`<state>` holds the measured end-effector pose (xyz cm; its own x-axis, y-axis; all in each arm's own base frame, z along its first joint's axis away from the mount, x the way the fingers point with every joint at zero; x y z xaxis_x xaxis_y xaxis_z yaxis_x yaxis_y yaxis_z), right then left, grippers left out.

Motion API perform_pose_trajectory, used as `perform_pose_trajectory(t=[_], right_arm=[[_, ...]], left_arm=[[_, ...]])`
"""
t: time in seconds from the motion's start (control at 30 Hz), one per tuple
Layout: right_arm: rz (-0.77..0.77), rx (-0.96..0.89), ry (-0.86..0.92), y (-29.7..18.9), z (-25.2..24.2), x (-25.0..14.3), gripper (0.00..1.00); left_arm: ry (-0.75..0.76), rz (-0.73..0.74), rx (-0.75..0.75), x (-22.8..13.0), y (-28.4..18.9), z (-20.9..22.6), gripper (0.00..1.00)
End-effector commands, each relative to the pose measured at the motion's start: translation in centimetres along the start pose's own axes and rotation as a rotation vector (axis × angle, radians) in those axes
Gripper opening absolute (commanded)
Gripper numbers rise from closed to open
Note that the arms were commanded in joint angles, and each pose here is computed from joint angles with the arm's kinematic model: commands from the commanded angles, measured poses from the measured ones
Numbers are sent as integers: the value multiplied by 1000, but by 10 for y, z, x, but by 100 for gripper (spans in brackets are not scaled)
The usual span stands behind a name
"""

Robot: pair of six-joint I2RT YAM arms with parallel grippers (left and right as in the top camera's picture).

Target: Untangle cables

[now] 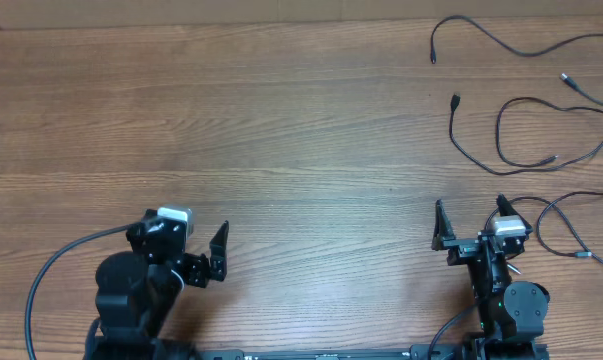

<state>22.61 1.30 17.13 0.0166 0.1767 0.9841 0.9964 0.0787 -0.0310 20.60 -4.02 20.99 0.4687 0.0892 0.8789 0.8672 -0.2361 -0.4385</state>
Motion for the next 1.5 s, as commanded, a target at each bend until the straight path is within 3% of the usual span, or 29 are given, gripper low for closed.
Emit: perform_pose_trajectory(t=[0.0,0.7,1.17,1.47], right_arm=[[-7,-6,2,0,0,-1,100],[-7,-6,2,0,0,-1,100],[-7,-6,2,0,0,-1,100],[-7,-6,2,0,0,-1,100]], left_arm=[[36,-60,-1,-8,6,3,100],[53,-322,80,-19,15,24,100],[-81,-515,166,-14,22,48,100],[-110,-454,278,-30,26,66,100]])
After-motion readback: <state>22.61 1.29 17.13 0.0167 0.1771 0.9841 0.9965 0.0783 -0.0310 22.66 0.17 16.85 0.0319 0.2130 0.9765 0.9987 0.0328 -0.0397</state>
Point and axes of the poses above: each gripper's point midway between its finger pads, its own y axis out along the fingers, its own z axis along the line the jaws close on, x = y × z, the point moved 2 cm from there along -y, back along the fingers, and after that the axes turned 8 degrees about -y, right-handed, at the moved point
